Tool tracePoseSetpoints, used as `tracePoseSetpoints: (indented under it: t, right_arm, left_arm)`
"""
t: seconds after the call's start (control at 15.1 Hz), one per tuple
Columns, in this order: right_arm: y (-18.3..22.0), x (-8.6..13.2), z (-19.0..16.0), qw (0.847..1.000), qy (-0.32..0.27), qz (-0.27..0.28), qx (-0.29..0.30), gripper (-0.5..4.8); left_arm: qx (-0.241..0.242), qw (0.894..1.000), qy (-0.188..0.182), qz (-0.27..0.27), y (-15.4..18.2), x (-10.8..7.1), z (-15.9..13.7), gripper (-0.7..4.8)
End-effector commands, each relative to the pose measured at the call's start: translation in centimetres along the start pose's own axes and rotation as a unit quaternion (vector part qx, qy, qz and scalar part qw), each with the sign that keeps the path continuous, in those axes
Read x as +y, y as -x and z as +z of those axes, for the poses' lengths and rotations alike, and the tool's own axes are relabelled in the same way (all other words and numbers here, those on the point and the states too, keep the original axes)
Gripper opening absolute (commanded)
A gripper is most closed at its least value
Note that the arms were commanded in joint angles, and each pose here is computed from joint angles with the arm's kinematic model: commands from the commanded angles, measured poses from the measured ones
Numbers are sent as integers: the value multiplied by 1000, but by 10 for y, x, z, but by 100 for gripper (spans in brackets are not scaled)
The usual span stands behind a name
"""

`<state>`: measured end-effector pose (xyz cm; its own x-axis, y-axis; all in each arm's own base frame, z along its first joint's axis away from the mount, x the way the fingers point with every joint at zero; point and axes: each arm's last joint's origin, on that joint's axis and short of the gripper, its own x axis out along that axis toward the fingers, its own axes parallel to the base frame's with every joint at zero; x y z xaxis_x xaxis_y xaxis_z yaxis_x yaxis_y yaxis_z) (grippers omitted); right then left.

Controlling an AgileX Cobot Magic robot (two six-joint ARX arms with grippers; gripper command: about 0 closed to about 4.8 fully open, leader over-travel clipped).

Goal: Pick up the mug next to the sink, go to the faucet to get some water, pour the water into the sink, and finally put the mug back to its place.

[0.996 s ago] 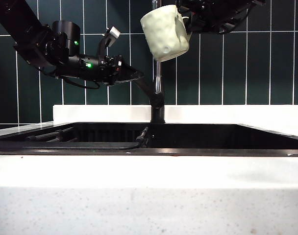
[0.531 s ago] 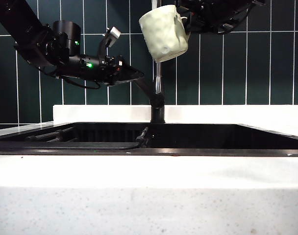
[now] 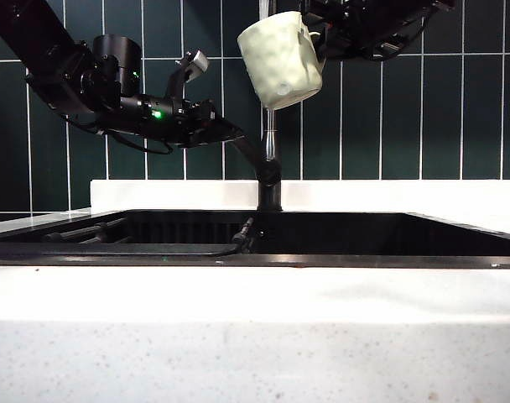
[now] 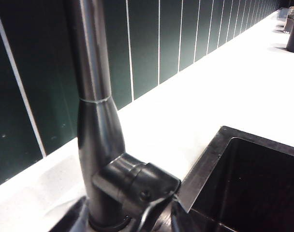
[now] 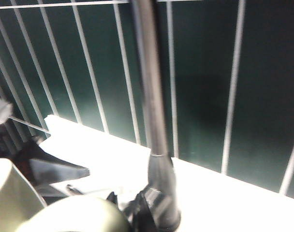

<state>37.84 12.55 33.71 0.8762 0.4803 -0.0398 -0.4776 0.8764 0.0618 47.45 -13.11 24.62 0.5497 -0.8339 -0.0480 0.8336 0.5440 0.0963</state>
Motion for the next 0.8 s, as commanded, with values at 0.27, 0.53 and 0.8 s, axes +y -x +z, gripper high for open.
tracePoseSetpoints:
  t: [0.27, 0.53, 0.8]
  right_arm:
    - [3, 5, 14, 999, 3, 24, -42, -1]
    - [3, 5, 14, 999, 3, 24, -42, -1]
    - [3, 5, 14, 999, 3, 24, -42, -1]
  left_arm:
    - [-5, 1000, -10, 14, 1, 1, 5, 210]
    - [-4, 1000, -11, 21, 1, 1, 5, 210]
    - [-2, 998, -13, 57, 1, 3, 5, 210]
